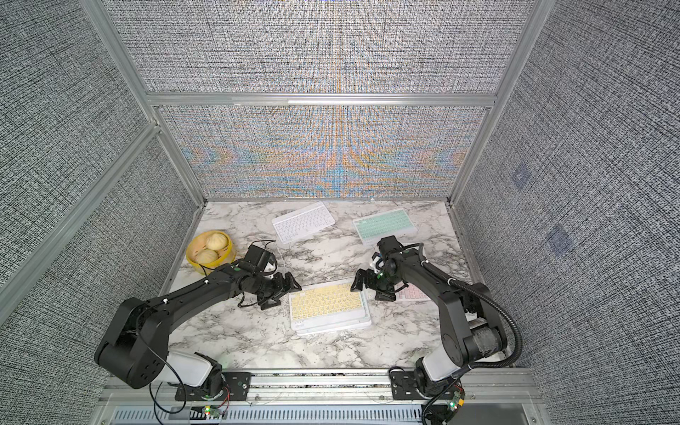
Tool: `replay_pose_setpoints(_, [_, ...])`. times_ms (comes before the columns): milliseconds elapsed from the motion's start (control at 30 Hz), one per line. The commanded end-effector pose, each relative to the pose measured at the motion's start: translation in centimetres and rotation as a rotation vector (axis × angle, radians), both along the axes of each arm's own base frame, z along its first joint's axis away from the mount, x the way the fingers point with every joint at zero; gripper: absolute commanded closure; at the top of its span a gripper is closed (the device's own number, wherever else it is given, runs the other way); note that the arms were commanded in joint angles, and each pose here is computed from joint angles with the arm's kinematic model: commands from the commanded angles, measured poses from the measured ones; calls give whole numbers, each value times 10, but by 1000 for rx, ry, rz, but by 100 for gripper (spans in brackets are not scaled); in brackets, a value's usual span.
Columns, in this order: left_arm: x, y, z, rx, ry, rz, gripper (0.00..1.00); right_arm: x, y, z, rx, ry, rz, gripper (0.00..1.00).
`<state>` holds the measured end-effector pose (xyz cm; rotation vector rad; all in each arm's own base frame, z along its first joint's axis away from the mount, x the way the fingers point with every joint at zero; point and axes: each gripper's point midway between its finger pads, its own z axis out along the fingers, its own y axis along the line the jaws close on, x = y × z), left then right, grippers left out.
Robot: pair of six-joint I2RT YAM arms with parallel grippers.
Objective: Stack the numeric keypads
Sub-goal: Adjust the numeric keypad.
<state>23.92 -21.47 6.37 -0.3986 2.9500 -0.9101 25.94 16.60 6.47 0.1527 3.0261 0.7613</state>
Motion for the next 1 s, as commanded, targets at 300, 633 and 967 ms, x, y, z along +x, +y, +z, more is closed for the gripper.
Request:
replay_pose_setpoints(300, [6, -24, -13, 92, -46, -24, 6, 12, 19, -5, -68, -67, -46, 1])
replay_pose_setpoints(633, [-2, -43, -22, 159, -43, -40, 6, 4, 23, -11, -108, -62, 49, 1])
replay_pose_setpoints(967, [-4, -39, -16, 244, -47, -18, 6, -8, 20, -15, -149, -45, 80, 1])
